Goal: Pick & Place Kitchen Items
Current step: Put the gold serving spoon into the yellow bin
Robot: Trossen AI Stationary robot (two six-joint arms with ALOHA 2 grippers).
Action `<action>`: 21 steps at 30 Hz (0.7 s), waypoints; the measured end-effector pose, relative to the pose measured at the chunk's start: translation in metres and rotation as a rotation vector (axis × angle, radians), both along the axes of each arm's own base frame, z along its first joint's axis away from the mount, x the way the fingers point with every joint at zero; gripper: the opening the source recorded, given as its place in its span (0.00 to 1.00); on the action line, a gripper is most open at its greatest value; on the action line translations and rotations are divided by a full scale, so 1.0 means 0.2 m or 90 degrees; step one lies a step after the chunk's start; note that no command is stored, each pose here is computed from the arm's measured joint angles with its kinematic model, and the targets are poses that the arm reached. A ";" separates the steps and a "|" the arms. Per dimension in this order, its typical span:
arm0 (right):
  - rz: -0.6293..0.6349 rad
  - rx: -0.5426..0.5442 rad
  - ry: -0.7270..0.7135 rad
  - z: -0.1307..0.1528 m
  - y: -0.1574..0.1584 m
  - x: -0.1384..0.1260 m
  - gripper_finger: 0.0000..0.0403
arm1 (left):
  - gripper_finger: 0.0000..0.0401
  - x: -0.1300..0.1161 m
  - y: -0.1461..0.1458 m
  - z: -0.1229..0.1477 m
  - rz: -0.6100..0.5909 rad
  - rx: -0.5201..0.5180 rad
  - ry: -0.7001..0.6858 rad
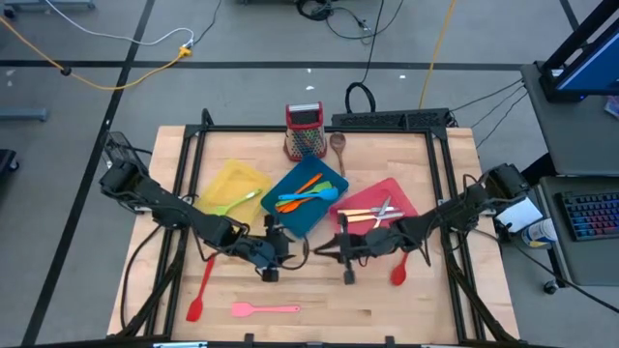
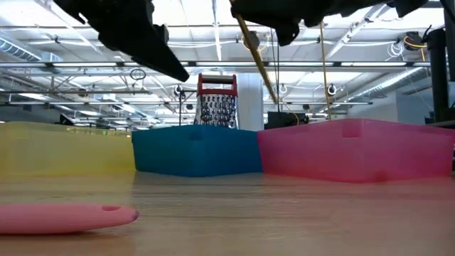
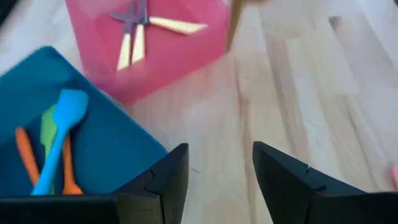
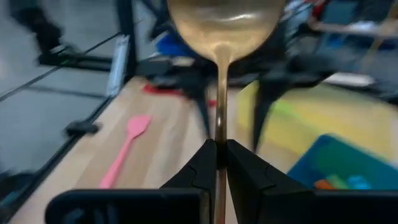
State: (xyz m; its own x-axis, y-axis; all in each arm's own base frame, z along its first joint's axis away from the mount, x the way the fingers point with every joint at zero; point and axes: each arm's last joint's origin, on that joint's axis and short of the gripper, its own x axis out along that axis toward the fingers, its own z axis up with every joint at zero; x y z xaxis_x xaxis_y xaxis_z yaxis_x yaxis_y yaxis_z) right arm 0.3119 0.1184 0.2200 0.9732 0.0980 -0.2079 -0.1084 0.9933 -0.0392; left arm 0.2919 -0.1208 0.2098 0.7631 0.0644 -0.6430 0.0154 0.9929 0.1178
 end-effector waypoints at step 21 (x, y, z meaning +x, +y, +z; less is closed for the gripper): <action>-0.027 -0.102 -0.198 0.15 -0.01 0.01 0.05 | 0.46 0.11 0.01 0.15 -0.021 0.056 -0.225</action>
State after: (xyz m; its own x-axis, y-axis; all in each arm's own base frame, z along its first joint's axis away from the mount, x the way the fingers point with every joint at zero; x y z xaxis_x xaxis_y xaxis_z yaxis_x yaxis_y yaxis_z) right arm 0.3141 0.1170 0.2496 0.9948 0.0470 0.0900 -0.0262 0.9752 -0.2199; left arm 0.3132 -0.1181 0.2402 0.9397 0.0793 -0.3326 -0.0093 0.9783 0.2069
